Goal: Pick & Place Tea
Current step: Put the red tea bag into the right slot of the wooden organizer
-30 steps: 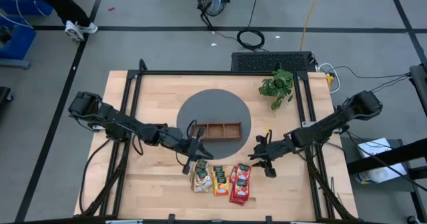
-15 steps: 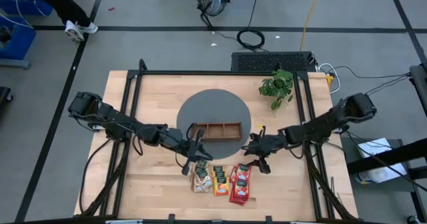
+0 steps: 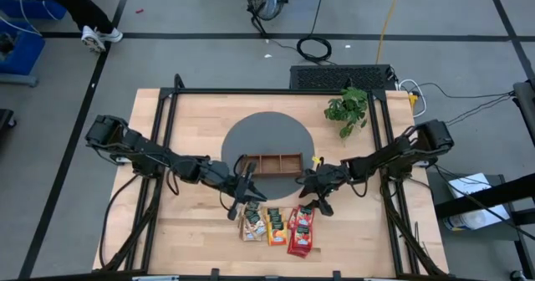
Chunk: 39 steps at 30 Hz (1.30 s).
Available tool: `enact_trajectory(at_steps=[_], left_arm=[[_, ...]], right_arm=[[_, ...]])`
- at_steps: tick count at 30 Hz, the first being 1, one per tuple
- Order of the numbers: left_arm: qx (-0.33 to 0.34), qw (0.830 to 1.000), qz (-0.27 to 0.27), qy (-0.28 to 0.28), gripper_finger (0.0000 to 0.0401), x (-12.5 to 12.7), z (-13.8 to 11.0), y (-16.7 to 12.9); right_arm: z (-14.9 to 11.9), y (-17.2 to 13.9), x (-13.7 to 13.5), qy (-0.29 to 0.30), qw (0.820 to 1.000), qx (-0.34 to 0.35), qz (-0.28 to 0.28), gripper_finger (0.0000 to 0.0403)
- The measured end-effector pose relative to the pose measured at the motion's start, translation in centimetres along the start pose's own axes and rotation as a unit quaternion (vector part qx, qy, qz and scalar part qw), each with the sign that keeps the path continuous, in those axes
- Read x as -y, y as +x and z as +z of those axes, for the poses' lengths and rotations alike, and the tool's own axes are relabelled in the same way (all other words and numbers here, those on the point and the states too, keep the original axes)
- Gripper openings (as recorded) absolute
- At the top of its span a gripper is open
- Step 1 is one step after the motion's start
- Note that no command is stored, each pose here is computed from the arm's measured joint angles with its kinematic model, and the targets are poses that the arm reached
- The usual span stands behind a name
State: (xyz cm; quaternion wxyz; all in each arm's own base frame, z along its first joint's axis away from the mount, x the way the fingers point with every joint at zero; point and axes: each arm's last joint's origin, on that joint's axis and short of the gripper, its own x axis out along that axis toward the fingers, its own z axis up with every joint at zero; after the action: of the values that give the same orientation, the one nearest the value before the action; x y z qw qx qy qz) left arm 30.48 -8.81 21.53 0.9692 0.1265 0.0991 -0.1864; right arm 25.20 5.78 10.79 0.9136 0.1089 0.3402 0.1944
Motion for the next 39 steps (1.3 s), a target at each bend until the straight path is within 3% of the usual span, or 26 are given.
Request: enact_trajectory(at_steps=[23, 31, 39], left_arm=[[-0.003, 1.0, -0.001, -0.002, 0.0026, 0.0, -0.1, 0.0], [-0.003, 1.0, -0.001, -0.004, 0.0026, 0.0, -0.1, 0.0], [-0.003, 1.0, -0.001, -0.004, 0.0026, 0.0, -0.1, 0.0]], right_arm=[[-1.3, 2.0, 0.0, -0.004, 1.0, -0.001, 0.021, 0.0205], [-1.4, 2.1, -0.4, -0.008, 1.0, -0.006, 0.029, 0.0162], [-1.5, 2.1, -0.3, -0.026, 1.0, -0.006, 0.016, 0.0083]])
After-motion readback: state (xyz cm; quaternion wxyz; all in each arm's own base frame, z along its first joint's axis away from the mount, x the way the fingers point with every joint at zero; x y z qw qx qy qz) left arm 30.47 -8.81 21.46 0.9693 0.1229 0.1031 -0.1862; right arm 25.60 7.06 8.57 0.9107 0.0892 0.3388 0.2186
